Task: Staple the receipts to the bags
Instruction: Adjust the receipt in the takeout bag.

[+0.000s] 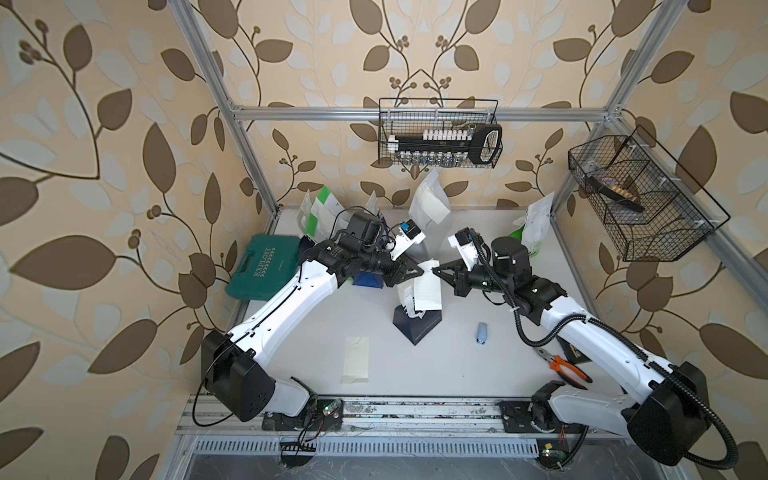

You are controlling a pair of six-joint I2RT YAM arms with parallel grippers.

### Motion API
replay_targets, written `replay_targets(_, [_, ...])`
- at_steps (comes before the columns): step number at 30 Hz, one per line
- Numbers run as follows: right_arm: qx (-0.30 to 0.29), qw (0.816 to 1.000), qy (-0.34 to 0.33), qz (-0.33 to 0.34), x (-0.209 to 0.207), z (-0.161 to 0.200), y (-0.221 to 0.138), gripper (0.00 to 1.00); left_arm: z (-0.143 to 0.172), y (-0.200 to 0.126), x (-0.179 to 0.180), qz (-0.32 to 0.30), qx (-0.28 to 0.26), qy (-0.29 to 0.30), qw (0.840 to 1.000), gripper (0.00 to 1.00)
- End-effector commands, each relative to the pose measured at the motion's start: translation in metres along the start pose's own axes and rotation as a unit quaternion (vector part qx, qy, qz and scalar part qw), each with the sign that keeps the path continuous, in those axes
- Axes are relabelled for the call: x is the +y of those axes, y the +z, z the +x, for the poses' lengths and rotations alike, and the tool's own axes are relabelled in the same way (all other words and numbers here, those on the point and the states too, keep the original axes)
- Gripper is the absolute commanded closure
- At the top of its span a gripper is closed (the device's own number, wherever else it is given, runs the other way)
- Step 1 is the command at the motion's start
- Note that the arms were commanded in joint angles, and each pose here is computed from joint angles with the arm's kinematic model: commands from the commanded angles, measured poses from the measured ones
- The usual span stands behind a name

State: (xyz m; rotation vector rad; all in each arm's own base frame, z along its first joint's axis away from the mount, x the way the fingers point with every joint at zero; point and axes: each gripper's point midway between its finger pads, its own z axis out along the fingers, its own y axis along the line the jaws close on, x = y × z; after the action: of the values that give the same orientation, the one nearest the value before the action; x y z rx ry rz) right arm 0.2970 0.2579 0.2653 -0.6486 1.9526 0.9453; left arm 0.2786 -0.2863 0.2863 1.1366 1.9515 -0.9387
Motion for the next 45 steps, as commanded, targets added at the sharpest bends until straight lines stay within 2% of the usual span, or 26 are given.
replay_targets(1, [-0.006,1.000,-0.025,0.006,0.000,-0.013,-0.003,1.00,-0.014,-0.003,-0.009,0.012,-0.014,0.019,1.000,0.73])
replay_targets(5, [0.011,0.999,-0.036,0.005,0.000,-0.009,-0.001,1.00,-0.013,-0.001,-0.009,0.011,-0.011,0.018,1.000,0.68])
replay_targets(16, [0.064,0.996,-0.067,0.015,-0.010,0.005,0.008,1.00,-0.012,0.002,-0.006,0.001,-0.005,0.019,1.000,0.69])
replay_targets(36, [0.035,0.996,-0.074,0.024,-0.006,-0.009,0.001,1.00,-0.010,0.006,-0.003,-0.016,0.003,0.023,1.000,0.73])
replay_targets(45, [0.036,0.997,-0.070,0.022,-0.006,-0.008,0.004,1.00,-0.010,0.007,-0.003,-0.018,0.003,0.023,1.000,0.83])
